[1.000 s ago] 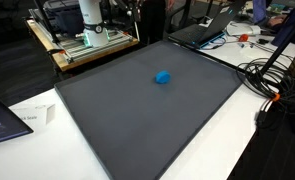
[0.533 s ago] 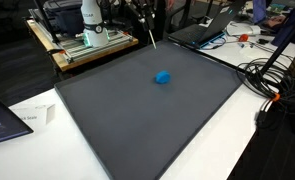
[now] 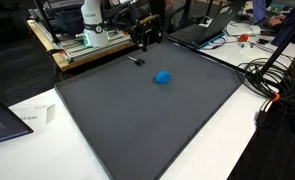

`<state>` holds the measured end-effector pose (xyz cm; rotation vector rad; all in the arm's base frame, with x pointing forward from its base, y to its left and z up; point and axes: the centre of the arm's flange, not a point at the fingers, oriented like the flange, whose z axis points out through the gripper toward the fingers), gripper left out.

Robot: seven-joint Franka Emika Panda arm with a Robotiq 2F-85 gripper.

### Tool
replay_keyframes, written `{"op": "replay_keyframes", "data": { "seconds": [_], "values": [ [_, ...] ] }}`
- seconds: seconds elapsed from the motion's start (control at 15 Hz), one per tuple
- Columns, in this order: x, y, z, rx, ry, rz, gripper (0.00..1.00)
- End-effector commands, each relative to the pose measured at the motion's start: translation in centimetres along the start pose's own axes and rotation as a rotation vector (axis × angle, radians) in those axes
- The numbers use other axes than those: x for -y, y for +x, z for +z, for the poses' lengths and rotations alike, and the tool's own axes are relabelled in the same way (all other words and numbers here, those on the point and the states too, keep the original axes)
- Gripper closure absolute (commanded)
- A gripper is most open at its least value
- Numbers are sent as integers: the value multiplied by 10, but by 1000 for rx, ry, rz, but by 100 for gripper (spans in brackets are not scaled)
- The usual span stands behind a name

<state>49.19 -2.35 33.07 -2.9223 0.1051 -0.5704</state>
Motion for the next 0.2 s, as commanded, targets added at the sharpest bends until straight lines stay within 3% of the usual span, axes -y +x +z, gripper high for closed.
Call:
{"op": "replay_keyframes", "data": {
  "seconds": [0.0,0.13],
  "values": [
    [-18,14,16,39,42,50,0],
    [-14,0,14,26,22,29,0]
  ]
}}
